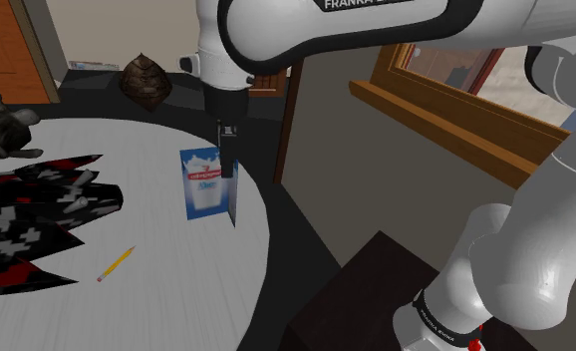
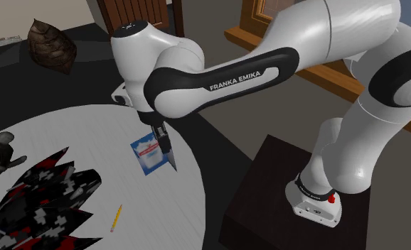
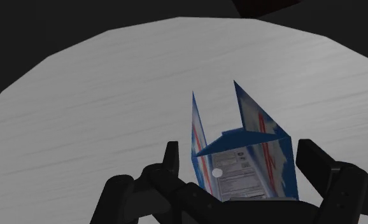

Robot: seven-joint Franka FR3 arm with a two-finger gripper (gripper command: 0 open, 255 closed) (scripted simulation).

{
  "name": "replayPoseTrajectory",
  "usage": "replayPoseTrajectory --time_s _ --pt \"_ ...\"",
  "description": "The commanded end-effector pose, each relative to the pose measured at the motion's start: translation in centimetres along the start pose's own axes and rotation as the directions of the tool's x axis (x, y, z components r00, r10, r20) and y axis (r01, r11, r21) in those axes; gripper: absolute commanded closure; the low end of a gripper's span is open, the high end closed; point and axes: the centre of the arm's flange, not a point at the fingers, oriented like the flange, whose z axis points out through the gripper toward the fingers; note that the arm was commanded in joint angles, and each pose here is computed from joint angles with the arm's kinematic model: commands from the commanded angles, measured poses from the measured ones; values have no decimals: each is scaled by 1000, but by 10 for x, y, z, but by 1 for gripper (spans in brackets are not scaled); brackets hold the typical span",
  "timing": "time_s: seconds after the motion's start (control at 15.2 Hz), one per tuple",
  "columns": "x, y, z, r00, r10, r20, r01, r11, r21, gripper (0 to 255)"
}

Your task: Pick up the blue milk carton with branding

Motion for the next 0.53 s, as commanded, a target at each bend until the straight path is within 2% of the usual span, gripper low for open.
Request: replayPoseTrajectory --time_s 0.0,0.2,0.26,0.46 --pt "1 -1 10 1000 -1 0 1 1000 0 0" --pt "1 -1 18 1000 -1 0 1 1000 0 0" --pt "0 -1 18 1000 -1 0 1 1000 0 255" --pt "0 0 18 1000 -1 0 1 1000 0 255"
